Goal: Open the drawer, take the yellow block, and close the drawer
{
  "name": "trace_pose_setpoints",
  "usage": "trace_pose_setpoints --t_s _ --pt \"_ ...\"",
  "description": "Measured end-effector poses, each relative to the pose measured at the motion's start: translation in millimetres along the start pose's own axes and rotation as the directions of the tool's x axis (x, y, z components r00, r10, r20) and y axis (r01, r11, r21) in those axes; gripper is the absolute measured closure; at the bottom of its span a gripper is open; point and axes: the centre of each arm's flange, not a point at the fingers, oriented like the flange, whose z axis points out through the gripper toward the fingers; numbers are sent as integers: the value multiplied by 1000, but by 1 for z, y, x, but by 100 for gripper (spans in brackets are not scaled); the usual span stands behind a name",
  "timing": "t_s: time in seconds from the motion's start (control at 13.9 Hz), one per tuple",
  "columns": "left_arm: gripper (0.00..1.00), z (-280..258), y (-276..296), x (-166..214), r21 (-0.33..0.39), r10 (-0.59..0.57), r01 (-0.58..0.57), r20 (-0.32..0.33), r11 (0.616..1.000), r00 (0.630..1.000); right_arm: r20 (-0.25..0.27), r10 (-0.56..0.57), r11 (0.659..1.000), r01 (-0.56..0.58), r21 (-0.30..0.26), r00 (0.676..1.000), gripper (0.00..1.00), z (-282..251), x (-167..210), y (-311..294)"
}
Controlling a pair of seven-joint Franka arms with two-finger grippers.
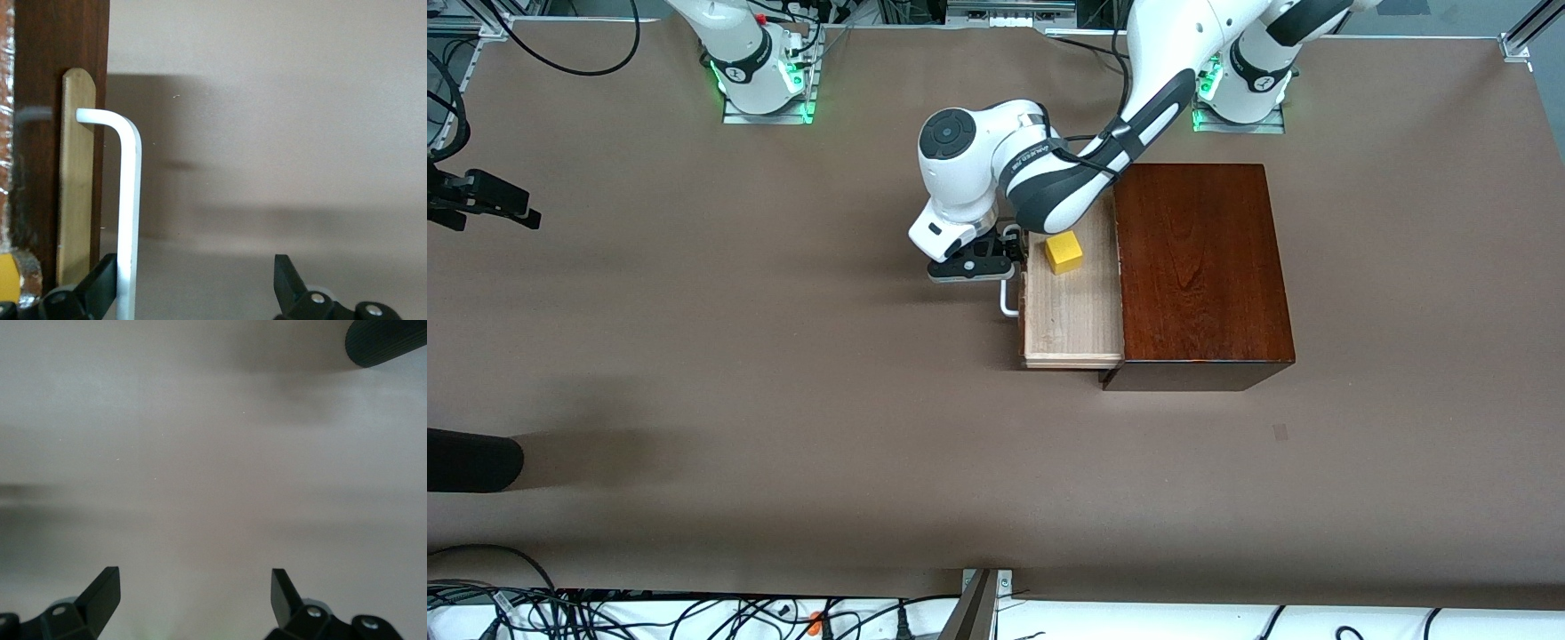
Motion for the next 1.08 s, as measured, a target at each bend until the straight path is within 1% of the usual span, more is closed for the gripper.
trace_pose_setpoints --t_s 0.22,0.29,0.43,0.58,0.72,0.86,1.08 --pt "0 -8 8 -1 -22 -6 6 -7 1000 1000 1 -1 1000 1 0 1000 0 0 0 -1" --pt "0 -16 11 1 -41 -11 11 -11 999 1000 1 -2 1000 2 0 1000 0 0 0 -1" --pt "0 -44 12 6 -85 -36 35 -10 996 999 1 -4 1000 4 0 1000 0 0 0 -2" --pt "0 -84 -4 13 -81 -59 59 -3 995 998 1 -4 1000 4 0 1000 0 0 0 -2" --pt "0 -127 -37 26 -65 -48 50 43 997 998 0 -5 1000 5 0 1000 0 0 0 -3" --pt "0 -171 -93 53 -79 -24 31 84 996 996 -1 -10 1000 10 3 1000 0 0 1 -6" --pt "0 -216 -196 91 -84 11 -1 119 996 993 -4 -23 998 24 55 1000 0 2 4 -19"
